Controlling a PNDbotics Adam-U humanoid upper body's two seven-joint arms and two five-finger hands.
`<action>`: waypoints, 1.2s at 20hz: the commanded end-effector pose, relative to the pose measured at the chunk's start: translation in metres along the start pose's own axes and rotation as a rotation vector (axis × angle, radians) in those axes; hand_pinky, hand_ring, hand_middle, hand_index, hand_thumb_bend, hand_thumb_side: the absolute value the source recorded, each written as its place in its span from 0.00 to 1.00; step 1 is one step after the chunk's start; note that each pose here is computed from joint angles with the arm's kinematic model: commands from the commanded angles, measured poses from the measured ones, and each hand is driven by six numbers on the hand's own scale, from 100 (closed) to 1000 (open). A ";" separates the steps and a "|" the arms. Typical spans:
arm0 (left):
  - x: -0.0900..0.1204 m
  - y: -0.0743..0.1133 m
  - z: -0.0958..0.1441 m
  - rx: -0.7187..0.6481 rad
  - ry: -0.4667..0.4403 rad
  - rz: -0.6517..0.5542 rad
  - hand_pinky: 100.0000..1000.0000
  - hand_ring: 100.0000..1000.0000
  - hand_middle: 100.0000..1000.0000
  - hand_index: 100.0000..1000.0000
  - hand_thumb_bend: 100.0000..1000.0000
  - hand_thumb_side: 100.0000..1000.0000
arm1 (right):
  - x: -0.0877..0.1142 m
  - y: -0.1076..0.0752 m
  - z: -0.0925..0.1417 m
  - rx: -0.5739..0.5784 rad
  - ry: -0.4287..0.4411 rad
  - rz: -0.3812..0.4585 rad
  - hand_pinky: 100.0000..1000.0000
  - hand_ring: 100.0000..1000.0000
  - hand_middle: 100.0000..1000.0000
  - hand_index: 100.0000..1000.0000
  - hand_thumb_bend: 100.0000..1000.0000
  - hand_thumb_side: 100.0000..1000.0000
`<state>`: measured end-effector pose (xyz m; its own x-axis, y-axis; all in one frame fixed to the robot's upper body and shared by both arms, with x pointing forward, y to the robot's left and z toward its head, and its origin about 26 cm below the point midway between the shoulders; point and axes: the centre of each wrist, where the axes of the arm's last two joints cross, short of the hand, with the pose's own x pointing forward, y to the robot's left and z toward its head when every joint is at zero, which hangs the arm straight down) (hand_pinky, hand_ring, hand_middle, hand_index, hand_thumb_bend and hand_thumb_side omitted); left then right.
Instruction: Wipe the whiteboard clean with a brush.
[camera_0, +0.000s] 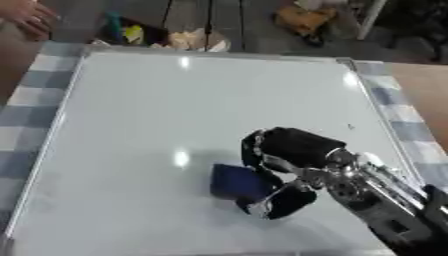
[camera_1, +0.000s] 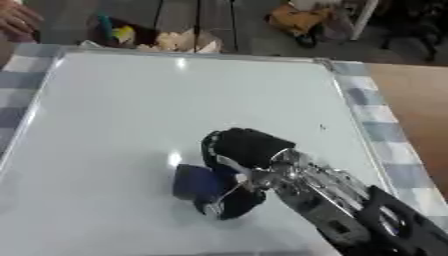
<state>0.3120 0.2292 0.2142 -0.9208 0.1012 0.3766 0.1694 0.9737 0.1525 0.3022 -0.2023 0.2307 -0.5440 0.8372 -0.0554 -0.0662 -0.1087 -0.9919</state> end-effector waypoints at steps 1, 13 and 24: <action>0.005 -0.001 -0.007 -0.014 -0.033 -0.003 0.30 0.67 0.52 0.46 0.06 0.97 | 0.000 -0.007 0.003 -0.021 0.000 0.005 0.67 0.65 0.57 0.06 0.20 0.31; 0.005 -0.001 -0.007 -0.015 -0.033 -0.002 0.30 0.67 0.52 0.45 0.06 0.97 | 0.000 -0.006 0.002 -0.001 -0.014 -0.010 0.65 0.65 0.58 0.06 0.19 0.22; 0.005 -0.002 -0.007 -0.017 -0.035 0.001 0.30 0.67 0.52 0.45 0.06 0.97 | -0.003 -0.004 -0.001 -0.009 -0.006 -0.022 0.60 0.60 0.54 0.05 0.19 0.21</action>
<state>0.3120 0.2285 0.2143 -0.9209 0.1033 0.3759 0.1738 0.9719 0.1585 0.3051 -0.2024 0.2278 -0.5503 0.8346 -0.0235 -0.0951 -0.0907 -0.9913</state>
